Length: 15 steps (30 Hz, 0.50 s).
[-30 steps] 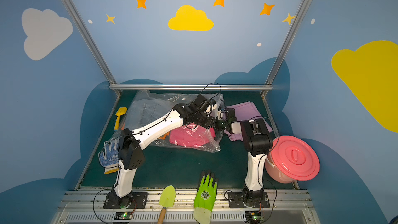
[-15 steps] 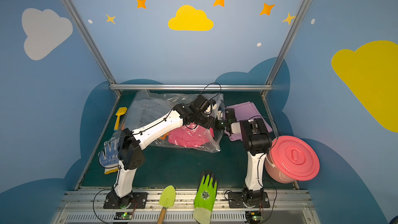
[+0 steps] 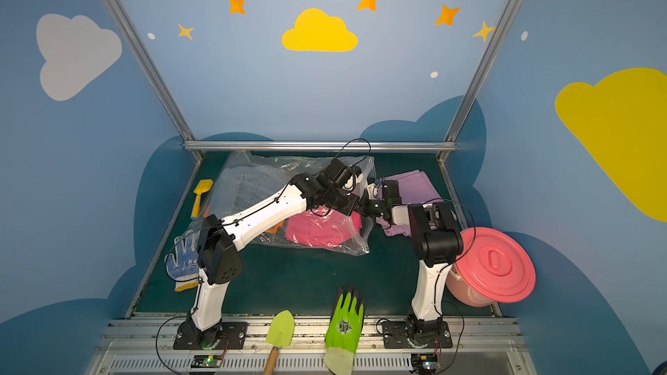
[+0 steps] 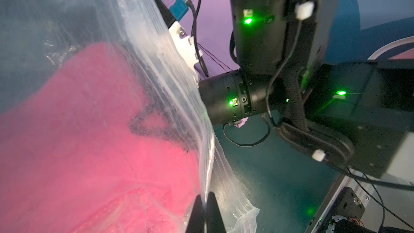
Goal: Take the trousers out of the vacuum bag
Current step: Take out the trousers from the vacuum bag.
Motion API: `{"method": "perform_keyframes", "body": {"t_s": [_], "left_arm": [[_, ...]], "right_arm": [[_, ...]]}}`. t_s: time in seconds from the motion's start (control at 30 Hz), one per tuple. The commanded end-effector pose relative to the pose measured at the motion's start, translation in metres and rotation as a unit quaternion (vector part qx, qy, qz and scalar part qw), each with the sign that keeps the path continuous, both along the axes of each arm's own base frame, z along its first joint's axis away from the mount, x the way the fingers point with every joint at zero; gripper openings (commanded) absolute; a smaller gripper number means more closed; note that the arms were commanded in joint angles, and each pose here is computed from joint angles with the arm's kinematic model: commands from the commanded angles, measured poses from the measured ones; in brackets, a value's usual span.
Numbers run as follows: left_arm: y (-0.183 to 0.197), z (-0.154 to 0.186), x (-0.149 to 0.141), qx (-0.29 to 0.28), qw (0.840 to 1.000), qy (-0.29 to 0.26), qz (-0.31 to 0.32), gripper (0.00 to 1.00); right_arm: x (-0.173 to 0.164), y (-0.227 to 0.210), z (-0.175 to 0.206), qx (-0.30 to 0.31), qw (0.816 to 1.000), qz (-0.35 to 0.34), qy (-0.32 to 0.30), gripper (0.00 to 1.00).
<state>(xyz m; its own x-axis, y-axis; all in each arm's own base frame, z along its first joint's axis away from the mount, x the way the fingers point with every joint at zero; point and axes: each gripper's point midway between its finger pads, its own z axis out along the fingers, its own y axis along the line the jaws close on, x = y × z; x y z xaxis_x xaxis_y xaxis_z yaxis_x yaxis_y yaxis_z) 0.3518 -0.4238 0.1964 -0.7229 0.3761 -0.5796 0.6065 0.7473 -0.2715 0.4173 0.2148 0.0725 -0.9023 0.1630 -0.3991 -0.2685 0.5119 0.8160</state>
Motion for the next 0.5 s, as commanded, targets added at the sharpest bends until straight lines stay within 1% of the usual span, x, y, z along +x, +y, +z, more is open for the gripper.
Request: {"method": "perform_keyframes", "body": {"t_s": [0.0, 0.47], "left_arm": [[0.006, 0.019, 0.000, -0.006, 1.000, -0.017, 0.005, 0.05], [0.011, 0.016, 0.005, -0.002, 1.000, -0.016, 0.013, 0.05]], "right_arm": [[0.000, -0.007, 0.025, 0.005, 0.999, 0.005, -0.033, 0.00], [-0.002, -0.030, 0.052, 0.008, 0.999, -0.017, -0.050, 0.00]]}}
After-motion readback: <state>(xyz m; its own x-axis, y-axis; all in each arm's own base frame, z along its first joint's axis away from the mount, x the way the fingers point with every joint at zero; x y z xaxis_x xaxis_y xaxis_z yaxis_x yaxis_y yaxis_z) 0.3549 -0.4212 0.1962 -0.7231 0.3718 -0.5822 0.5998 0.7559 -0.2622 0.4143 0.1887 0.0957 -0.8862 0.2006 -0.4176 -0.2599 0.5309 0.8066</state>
